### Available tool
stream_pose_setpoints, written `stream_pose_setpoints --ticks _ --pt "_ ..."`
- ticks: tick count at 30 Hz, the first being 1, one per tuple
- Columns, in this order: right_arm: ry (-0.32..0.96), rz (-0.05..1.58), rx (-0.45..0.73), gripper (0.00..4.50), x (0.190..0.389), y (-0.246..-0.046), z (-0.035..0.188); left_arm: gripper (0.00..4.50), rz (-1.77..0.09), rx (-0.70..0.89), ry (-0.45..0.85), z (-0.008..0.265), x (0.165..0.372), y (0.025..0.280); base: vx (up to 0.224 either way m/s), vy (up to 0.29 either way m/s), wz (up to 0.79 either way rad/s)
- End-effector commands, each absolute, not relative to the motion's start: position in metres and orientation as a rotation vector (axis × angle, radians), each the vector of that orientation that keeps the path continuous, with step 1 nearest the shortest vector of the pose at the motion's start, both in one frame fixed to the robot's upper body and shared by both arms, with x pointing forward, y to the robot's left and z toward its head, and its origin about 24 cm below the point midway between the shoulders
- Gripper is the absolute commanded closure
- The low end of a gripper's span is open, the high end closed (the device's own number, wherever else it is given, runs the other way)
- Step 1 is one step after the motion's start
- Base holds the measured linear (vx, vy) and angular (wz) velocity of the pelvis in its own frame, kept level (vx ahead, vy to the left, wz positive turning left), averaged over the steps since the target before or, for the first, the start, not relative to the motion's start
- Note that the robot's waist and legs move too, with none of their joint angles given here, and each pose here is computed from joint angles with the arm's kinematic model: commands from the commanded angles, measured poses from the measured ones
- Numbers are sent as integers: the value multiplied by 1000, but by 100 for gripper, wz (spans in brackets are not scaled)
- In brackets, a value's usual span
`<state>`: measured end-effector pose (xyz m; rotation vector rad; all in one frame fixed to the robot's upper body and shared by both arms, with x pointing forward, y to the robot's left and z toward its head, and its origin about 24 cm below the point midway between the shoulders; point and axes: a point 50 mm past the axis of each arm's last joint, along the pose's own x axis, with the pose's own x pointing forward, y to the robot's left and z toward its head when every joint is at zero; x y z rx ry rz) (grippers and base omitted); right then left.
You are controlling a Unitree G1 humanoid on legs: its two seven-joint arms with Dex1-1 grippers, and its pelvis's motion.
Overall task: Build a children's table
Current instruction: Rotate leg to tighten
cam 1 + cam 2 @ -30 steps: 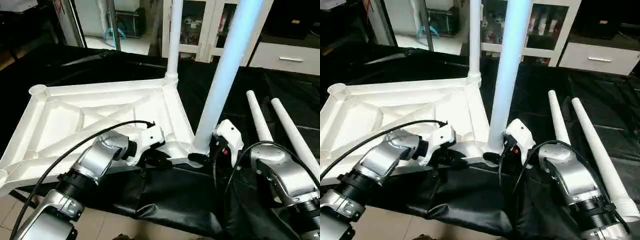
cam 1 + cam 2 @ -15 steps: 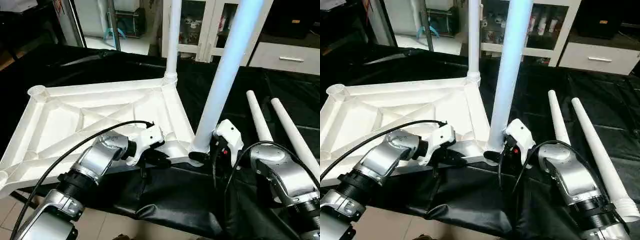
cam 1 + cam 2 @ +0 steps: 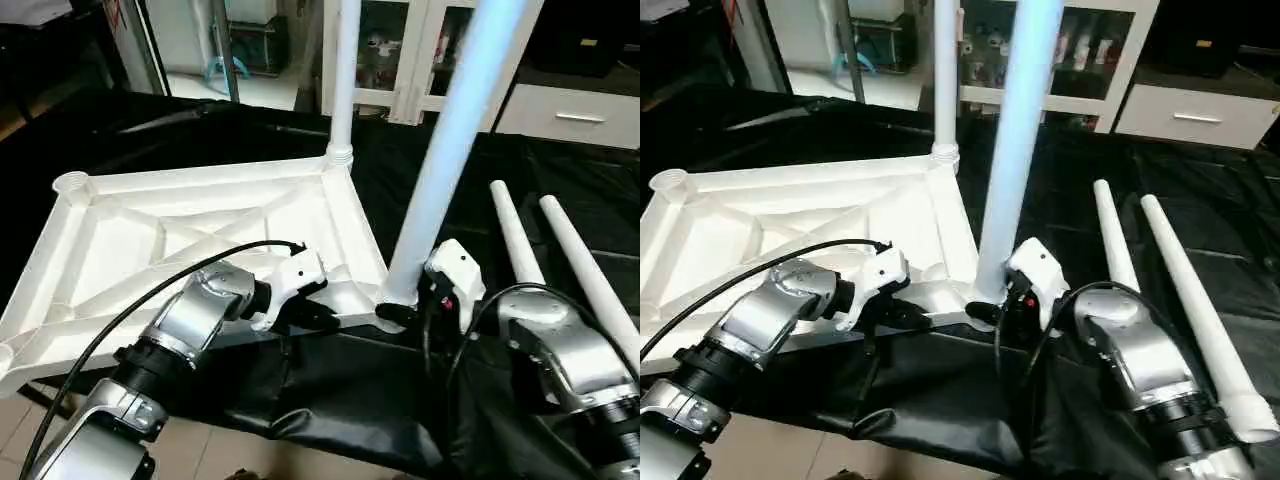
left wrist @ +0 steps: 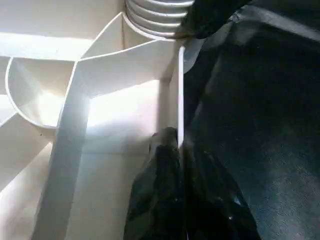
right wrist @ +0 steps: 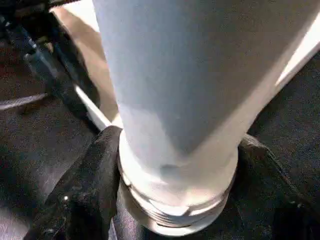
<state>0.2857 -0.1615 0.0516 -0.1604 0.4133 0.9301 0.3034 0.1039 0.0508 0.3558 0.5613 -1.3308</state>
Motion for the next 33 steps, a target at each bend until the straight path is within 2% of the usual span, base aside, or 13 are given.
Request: stream_pose_setpoints --ticks 1,4,8,17,20,24,25,27,29,33 --pt "421 772 -149 178 296 -170 47 450 -1346 317 588 45 300 98 0 0 0" --pt "413 699 -117 178 300 -165 42 450 -1309 303 576 44 304 94 0 0 0" --pt "393 446 -50 178 320 -147 28 450 -1239 275 567 41 313 77 0 0 0" --pt "388 268 -32 178 339 -115 24 450 -1081 259 571 38 328 61 0 0 0" --pt "361 167 34 178 349 -89 28 450 -1001 267 558 37 335 55 0 0 0" --pt "295 234 86 178 352 -83 37 450 -1015 265 551 37 334 59 0 0 0" --pt "282 251 104 143 352 -83 39 450 -1022 264 548 37 333 60 0 0 0" --pt "263 260 102 108 353 -85 41 450 -1028 262 549 36 333 61 0 0 0" --pt "234 291 87 102 353 -91 46 450 -1051 259 555 35 331 65 0 0 0" --pt "212 362 54 60 352 -106 51 450 -1103 270 557 35 326 73 0 0 0"
